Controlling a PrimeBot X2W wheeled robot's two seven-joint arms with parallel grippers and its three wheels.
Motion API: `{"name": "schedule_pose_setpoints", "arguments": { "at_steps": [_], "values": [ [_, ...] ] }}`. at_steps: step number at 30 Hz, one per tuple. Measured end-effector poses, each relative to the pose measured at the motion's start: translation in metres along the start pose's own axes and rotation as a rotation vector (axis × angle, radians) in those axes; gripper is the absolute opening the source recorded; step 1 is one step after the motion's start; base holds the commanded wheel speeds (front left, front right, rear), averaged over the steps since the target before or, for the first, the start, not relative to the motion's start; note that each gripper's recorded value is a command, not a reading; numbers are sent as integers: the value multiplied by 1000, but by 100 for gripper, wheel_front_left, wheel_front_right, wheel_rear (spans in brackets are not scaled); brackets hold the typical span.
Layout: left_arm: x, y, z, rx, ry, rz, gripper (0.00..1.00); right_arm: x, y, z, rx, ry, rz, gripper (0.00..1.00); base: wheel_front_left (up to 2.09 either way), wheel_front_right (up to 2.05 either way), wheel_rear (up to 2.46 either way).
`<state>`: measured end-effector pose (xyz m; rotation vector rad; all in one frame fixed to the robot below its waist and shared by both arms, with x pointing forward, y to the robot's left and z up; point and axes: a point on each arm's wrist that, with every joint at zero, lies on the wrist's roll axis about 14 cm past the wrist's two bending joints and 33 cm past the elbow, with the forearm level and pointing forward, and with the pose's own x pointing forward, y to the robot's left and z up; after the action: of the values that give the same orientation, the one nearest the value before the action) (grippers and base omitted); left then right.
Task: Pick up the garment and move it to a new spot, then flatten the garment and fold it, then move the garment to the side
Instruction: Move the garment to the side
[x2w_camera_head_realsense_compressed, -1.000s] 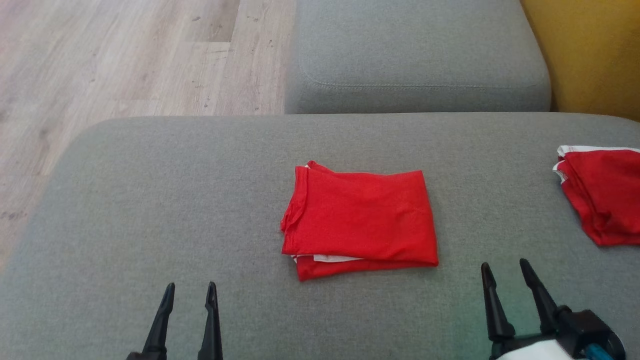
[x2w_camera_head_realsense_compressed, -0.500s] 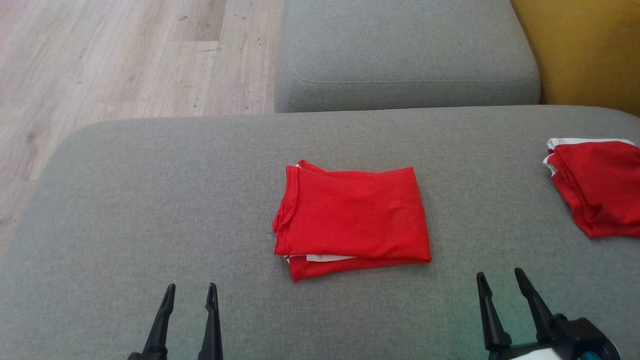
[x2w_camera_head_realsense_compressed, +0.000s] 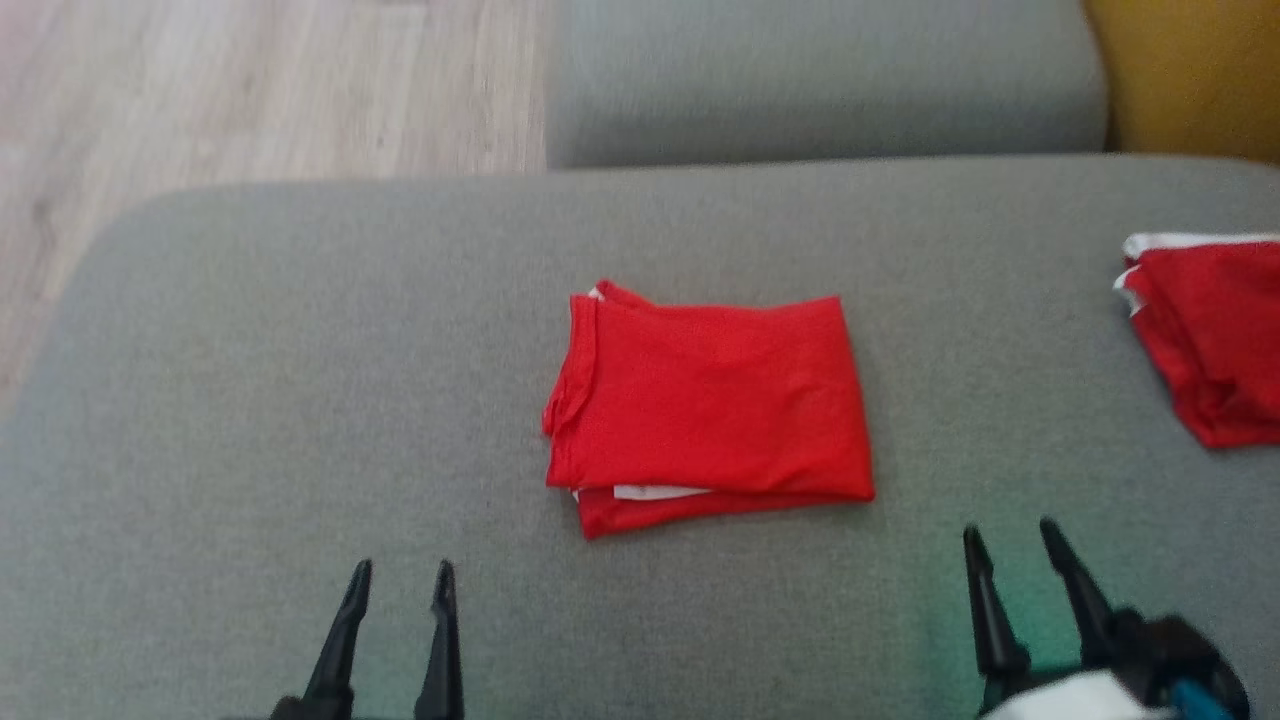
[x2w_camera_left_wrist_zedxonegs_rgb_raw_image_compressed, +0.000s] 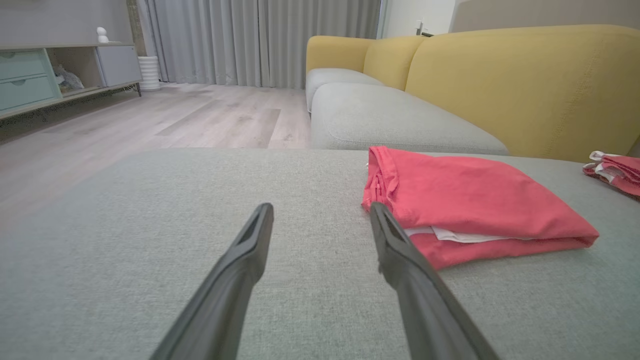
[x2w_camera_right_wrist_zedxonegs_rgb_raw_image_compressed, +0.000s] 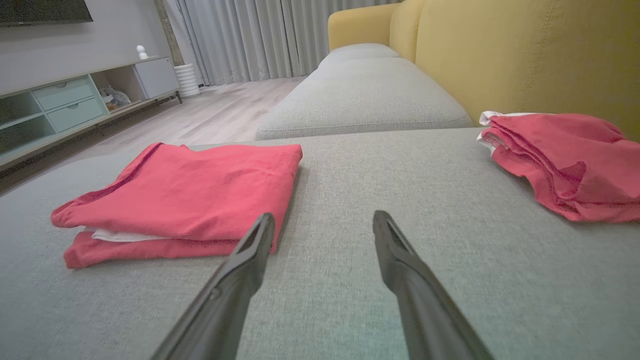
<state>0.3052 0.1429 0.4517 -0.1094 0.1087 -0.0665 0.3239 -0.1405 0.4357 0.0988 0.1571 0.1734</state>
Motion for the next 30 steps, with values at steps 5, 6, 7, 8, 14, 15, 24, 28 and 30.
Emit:
{"name": "schedule_pose_setpoints", "arguments": {
  "at_steps": [5, 6, 7, 8, 14, 15, 24, 28, 30],
  "values": [
    [23, -3, 2, 0, 3, -17, 100, 37, -4, 3, -6, 2, 6, 100, 0, 0, 0],
    [28, -3, 2, 1, 4, -20, 100, 45, -4, 1, 3, 8, 8, 100, 0, 0, 0],
    [32, -5, 1, 2, 7, -27, 100, 53, -3, -1, 8, 18, 12, 100, 0, 0, 0],
    [36, -7, 0, 5, 11, -34, 100, 60, -1, -5, 17, 32, 21, 100, 0, 0, 0],
    [46, -10, -10, 7, 44, -50, 100, 106, 15, -22, 81, 177, 70, 100, 0, 0, 0],
    [46, -11, -10, 7, 45, -53, 100, 112, 17, -23, 85, 197, 76, 100, 0, 0, 0],
    [42, -10, -13, 2, 54, -46, 100, 122, 40, -49, 125, 364, 139, 7, 0, 0, 0],
    [43, -10, -13, -2, 54, -40, 100, 122, 40, -46, 133, 352, 137, 0, 0, 0, 0],
    [44, -12, -13, -7, 55, -47, 100, 122, 34, -41, 128, 322, 121, 0, 0, 0, 0]
  ]
}}
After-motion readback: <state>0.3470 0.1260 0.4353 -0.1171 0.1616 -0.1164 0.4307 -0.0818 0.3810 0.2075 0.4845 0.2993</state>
